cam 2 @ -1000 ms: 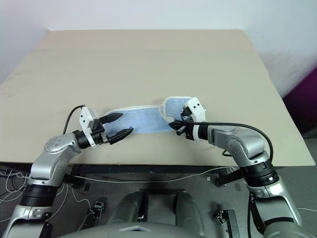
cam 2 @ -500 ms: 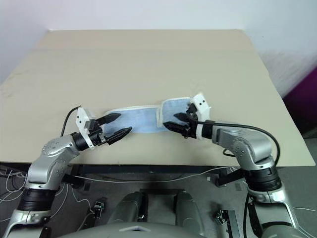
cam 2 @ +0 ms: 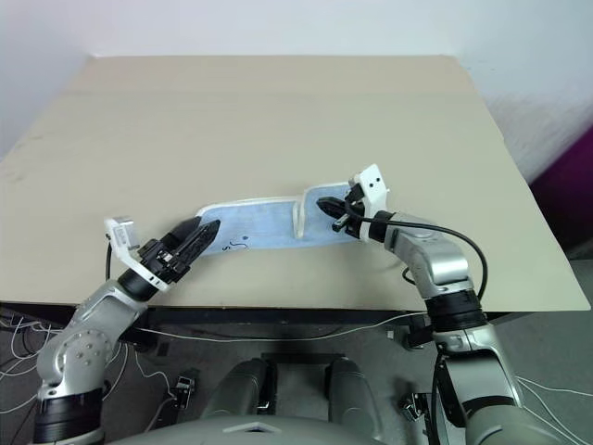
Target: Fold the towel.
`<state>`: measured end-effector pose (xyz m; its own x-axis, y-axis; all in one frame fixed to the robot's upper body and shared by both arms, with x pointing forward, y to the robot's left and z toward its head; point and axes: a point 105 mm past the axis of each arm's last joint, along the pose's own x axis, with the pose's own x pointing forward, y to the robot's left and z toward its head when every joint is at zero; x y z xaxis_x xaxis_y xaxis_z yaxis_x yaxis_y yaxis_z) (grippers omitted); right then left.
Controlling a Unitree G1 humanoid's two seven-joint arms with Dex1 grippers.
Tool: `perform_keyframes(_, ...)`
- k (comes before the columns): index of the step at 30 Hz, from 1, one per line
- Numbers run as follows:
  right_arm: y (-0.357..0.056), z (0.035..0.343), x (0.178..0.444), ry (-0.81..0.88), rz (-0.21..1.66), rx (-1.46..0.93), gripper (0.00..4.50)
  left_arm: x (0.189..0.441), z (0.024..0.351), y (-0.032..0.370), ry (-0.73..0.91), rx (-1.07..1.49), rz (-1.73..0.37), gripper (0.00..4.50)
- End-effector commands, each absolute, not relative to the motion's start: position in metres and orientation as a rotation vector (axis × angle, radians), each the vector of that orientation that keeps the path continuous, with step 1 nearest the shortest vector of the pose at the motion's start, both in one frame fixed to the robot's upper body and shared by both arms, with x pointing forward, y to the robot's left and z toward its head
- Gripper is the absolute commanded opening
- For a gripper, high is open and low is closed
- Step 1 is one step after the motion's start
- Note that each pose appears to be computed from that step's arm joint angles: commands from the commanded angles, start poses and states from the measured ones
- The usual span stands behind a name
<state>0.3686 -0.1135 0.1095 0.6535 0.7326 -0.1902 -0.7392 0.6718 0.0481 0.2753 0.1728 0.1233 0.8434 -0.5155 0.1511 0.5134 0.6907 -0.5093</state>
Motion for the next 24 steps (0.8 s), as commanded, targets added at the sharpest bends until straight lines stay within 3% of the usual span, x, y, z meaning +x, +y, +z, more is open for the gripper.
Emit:
perform_keyframes(1, -0.108, 0.094, 0.371, 0.194, 0.857, -0.120, 0.02, 0.266, 0.127, 0.170, 0.005, -0.587, -0.543, 4.41)
perform_keyframes(6, -0.103, 0.088, 0.363, 0.183, 0.906, -0.126, 0.02, 0.254, 0.116, 0.164, 0.060, -0.637, -0.484, 4.41)
perform_keyframes(16, -0.115, 0.189, 0.363, -0.127, 0.889, -0.021, 0.00, 0.248, 0.092, 0.166, 0.193, -0.860, -0.306, 4.45)
perform_keyframes(24, -0.124, 0.206, 0.365, -0.164, 0.836, 0.037, 0.00, 0.261, 0.079, 0.164, 0.301, -0.994, -0.228, 4.45)
